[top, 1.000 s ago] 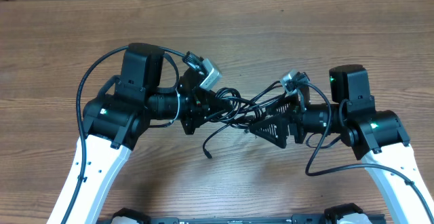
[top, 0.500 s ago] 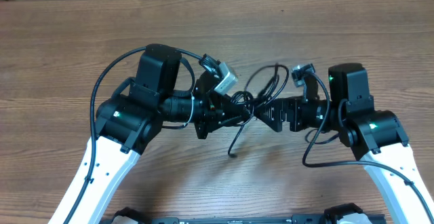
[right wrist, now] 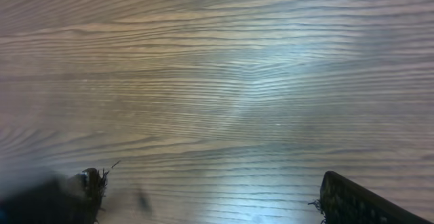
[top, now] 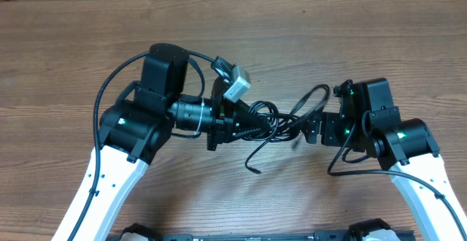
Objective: Untangle cables
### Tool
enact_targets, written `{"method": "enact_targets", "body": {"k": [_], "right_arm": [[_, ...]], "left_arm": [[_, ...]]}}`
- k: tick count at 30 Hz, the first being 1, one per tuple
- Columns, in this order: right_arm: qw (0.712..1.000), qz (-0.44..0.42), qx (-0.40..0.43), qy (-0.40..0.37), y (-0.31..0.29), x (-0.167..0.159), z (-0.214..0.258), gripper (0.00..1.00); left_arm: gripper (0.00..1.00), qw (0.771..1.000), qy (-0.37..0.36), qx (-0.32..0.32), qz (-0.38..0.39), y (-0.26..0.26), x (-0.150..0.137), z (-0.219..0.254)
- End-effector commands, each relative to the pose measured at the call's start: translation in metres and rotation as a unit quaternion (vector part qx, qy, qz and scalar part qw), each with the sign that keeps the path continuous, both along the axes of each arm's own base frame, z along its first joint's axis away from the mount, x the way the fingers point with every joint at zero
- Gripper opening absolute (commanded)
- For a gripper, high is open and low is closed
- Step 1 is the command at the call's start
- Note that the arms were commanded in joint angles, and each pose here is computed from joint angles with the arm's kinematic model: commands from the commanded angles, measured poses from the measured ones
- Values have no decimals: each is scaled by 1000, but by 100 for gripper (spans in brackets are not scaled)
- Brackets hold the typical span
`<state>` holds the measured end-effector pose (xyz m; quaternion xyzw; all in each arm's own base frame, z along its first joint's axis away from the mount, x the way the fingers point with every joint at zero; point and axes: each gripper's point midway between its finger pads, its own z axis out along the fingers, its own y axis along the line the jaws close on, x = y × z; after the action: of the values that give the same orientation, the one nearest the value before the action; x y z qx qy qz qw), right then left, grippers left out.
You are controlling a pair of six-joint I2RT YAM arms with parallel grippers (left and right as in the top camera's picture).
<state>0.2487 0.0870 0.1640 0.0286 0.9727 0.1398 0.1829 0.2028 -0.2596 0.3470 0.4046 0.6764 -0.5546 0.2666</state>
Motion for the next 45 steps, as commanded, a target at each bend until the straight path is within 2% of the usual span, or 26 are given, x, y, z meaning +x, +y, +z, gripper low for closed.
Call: {"method": "enact_targets", "body": {"k": [1,3,6,10,14,17,19,25,27,31,36,42,45], "right_arm": [[999,-19,-25,5,-11,1,-4,100],[1000,-15,-18,12,-8,-2,-4,100],[1000,2,17,18,5,-5,-2,100],[992,51,118,7,41,-4,16,100],[973,102,206,-23,71,1,41,100],[949,151,271,-60,92,5,68,100],[939,167,289,-85,99,10,80,100],[934,182,287,-109,106,15,85,100],[942,171,266,-110,104,22,78,100],[962,141,217,-90,98,35,50,100],[980,105,168,-32,86,45,5,100],[994,54,65,62,54,35,-51,100],[996,41,32,76,42,31,-63,100]], "left_arm": [[4,1000,-4,-21,-2,8,2,13],[4,1000,4,-15,18,12,9,11],[4,994,52,18,92,21,31,0],[4,975,113,50,184,31,56,-13],[4,963,140,61,223,36,65,-18],[4,951,162,68,254,39,72,-22],[4,941,189,64,272,41,75,-22],[4,919,263,44,289,36,75,-17],[4,917,277,40,283,29,71,-15],[4,935,267,21,231,11,57,0],[4,940,273,14,206,8,50,5],[4,953,259,-28,153,16,47,29],[4,957,256,-56,121,27,45,45]]}}
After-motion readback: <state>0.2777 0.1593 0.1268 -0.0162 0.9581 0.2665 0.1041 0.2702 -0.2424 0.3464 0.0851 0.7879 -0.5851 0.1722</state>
